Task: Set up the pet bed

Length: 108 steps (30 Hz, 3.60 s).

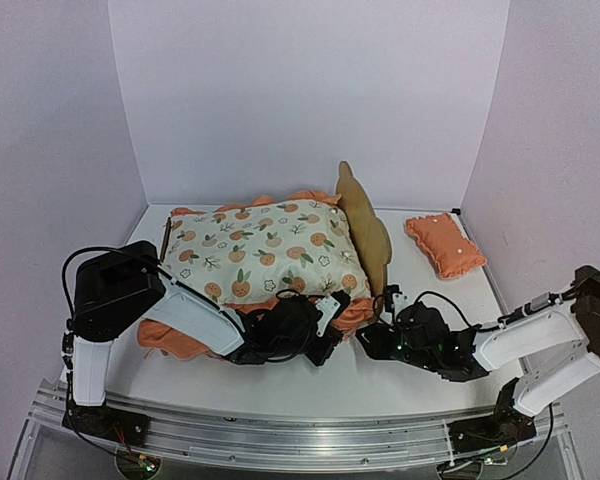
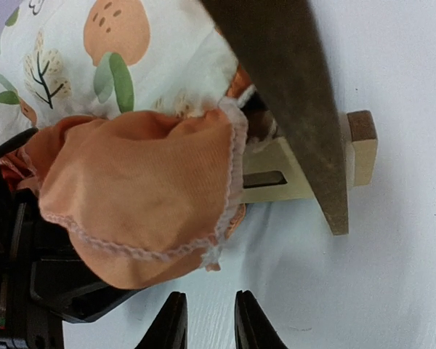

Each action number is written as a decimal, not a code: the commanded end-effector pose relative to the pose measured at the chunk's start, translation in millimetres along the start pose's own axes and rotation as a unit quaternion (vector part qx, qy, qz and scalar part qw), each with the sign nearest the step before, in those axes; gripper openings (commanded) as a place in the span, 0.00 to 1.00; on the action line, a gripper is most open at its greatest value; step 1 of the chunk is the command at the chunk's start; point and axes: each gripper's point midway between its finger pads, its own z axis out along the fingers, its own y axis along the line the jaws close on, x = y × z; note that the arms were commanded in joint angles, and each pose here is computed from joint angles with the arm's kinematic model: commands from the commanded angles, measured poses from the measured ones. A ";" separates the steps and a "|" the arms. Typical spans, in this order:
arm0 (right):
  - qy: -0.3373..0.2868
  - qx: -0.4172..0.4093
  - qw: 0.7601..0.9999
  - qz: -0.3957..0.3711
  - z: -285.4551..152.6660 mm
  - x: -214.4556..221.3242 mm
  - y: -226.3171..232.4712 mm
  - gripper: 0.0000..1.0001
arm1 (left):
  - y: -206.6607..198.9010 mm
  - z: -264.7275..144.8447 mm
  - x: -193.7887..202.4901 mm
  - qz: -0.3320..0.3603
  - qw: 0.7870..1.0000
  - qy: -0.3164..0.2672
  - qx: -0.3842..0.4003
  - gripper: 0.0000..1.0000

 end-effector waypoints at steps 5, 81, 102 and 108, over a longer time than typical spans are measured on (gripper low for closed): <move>-0.057 -0.035 0.997 0.024 22.6 -17.5 18.2 0.36 | -6.4 2.8 4.3 -0.044 0.999 0.019 0.006 0.00; 0.110 -0.064 0.992 -0.009 -5.3 15.9 -3.2 0.36 | -40.9 35.2 10.9 0.178 0.976 0.069 0.102 0.00; 0.099 -0.063 0.993 0.016 8.5 8.0 -10.5 0.16 | -39.7 33.9 9.6 0.182 0.976 0.064 0.099 0.00; 0.097 -0.056 0.994 0.018 6.7 8.7 -15.1 0.00 | -39.0 33.7 7.8 0.182 0.977 0.060 0.096 0.00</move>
